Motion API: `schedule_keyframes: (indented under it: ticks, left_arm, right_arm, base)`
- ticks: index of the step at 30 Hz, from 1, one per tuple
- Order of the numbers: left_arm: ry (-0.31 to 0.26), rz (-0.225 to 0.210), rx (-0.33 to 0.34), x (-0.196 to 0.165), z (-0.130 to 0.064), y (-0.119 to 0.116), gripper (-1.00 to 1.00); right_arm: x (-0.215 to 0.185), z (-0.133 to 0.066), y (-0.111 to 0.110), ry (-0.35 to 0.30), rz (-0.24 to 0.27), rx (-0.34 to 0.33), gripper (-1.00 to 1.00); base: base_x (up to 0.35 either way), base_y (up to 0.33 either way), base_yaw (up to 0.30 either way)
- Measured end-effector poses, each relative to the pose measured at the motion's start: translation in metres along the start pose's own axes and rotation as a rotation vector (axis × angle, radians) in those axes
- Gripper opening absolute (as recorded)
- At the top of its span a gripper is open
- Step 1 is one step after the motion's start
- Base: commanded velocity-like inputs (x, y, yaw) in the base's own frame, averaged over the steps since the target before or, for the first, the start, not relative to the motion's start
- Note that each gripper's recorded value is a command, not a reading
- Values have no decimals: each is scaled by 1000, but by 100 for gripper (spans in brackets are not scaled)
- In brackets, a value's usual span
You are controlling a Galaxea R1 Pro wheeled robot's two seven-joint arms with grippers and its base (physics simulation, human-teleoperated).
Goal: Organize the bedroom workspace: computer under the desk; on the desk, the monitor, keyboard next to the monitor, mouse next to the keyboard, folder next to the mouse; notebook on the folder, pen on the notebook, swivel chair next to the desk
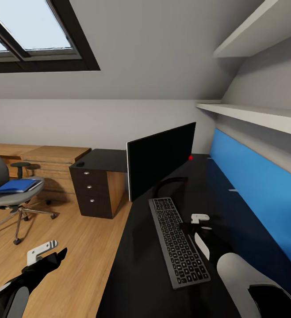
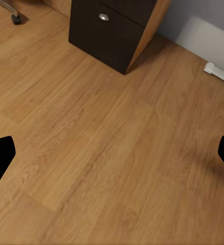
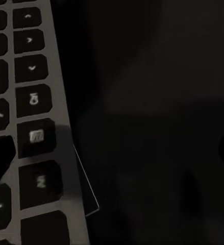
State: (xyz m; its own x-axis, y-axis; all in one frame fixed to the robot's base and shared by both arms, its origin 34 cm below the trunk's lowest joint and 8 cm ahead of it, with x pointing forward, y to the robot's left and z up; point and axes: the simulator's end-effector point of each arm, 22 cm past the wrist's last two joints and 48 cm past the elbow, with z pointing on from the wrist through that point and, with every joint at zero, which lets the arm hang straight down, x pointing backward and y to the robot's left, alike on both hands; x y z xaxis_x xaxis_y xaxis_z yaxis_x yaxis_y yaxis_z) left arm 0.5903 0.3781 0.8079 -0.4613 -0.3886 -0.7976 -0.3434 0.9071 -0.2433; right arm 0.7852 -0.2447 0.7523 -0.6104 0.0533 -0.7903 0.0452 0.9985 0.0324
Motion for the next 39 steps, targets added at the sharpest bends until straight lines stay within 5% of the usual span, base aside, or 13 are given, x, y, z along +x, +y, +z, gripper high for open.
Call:
schedule_keyframes:
  ticks: [13,15,16,19,39]
  left_arm:
    - [-1,0,-10,-1,0,4,100]
    - [-2,1,-11,-2,0,5,100]
    - [-2,1,-13,-2,0,5,100]
    - [-2,1,-13,-2,0,5,100]
    - [-12,0,-12,11,9,10,100]
  right_arm:
    - [0,0,6,1,-10,-8,100]
    - [-1,-1,15,-2,-38,-14,100]
    - [-4,-2,26,-12,-106,-10,100]
    - [-5,-3,37,-18,-140,4,100]
    - [-9,4,45,-62,-141,2,100]
  base:
    - [16,0,0]
    - [0,0,0]
    - [0,0,0]
    - [0,0,0]
    - [0,0,0]
